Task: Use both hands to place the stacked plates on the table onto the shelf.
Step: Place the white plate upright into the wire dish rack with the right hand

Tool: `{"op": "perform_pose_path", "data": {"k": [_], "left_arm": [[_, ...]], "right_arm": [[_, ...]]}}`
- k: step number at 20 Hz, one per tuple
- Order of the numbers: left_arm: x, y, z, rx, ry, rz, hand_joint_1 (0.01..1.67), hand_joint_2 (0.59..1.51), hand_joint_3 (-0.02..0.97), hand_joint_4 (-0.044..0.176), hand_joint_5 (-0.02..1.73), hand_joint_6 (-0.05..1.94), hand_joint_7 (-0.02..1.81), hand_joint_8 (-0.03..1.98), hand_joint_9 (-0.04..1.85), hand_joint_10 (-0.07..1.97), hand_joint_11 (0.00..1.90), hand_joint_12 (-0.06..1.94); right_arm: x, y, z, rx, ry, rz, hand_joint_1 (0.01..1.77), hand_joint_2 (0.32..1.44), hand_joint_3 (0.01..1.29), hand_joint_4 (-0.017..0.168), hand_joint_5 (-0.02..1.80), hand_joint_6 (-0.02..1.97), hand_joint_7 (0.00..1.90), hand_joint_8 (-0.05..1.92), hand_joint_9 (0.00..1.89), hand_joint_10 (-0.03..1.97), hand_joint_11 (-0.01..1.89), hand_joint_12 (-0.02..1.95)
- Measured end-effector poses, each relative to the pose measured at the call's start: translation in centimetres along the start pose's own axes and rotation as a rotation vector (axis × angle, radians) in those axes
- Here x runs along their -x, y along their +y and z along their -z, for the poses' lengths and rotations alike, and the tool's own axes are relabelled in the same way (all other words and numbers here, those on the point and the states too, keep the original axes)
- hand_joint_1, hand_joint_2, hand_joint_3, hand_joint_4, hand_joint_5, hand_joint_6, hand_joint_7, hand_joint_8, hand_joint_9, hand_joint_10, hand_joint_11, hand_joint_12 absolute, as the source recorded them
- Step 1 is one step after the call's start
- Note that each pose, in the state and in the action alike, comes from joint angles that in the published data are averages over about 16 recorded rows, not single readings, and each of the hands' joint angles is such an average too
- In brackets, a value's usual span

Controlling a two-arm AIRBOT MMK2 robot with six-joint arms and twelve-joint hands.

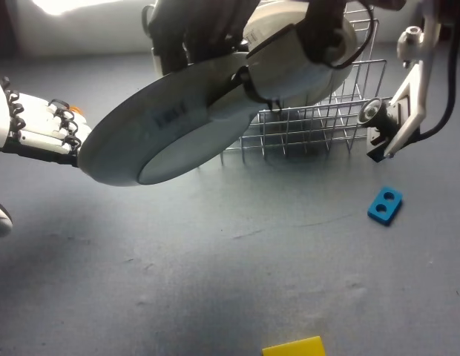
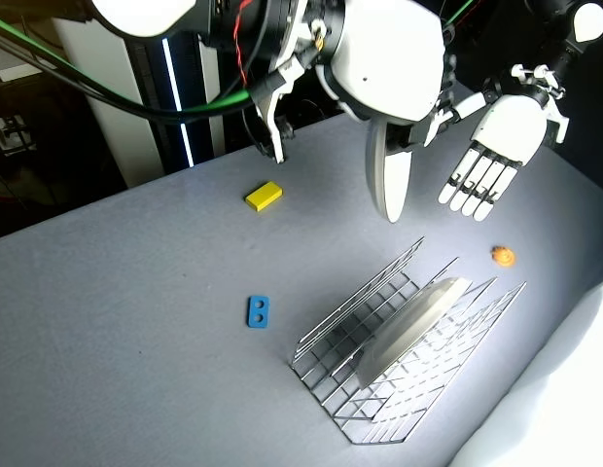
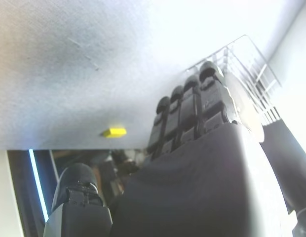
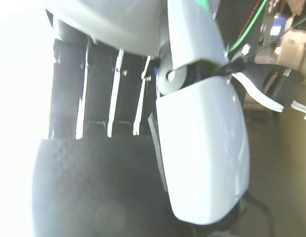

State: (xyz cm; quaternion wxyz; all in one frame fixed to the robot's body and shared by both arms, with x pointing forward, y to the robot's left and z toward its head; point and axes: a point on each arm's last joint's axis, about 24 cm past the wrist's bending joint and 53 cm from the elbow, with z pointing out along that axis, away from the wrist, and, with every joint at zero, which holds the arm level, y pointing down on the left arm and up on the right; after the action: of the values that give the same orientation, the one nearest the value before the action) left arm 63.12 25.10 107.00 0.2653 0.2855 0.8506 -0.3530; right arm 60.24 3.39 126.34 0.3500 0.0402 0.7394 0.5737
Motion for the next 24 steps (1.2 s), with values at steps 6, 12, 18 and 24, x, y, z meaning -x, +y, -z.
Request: {"op": "perform_pose_path", "data": {"k": [6, 12, 18, 24], "left_arm": [[-0.1, 0.1, 0.0, 0.003, 0.004, 0.000, 0.02, 1.091, 0.013, -0.002, 0.02, 0.01, 0.02, -0.01, 0.02, -0.05, 0.02, 0.02], [-0.2, 0.1, 0.0, 0.004, 0.007, -0.001, 0.02, 1.094, 0.013, -0.002, 0.02, 0.01, 0.02, -0.01, 0.01, -0.05, 0.02, 0.02], [-0.3, 0.1, -0.1, 0.004, 0.008, -0.002, 0.02, 1.096, 0.013, -0.002, 0.02, 0.01, 0.02, -0.01, 0.01, -0.05, 0.02, 0.01], [-0.3, 0.1, -0.1, 0.004, 0.011, -0.003, 0.02, 1.098, 0.012, -0.002, 0.02, 0.01, 0.02, -0.01, 0.01, -0.05, 0.02, 0.01]], "right_arm": [[3.8, -0.9, 0.7, -0.025, -0.076, -0.096, 1.39, 0.96, 0.01, -0.008, 0.97, 0.81, 1.22, 0.49, 1.14, 0.83, 0.98, 0.96], [7.4, -3.1, 1.5, -0.065, -0.151, -0.166, 1.39, 0.96, 0.01, -0.008, 0.97, 0.80, 1.23, 0.48, 1.14, 0.83, 0.98, 0.96], [9.8, -5.9, 1.5, -0.109, -0.199, -0.196, 1.39, 0.96, 0.01, -0.008, 0.97, 0.80, 1.22, 0.48, 1.14, 0.82, 0.98, 0.95], [10.7, -8.7, 0.5, -0.153, -0.213, -0.199, 1.38, 0.96, 0.01, -0.008, 0.96, 0.80, 1.22, 0.47, 1.15, 0.83, 0.99, 0.97]]}}
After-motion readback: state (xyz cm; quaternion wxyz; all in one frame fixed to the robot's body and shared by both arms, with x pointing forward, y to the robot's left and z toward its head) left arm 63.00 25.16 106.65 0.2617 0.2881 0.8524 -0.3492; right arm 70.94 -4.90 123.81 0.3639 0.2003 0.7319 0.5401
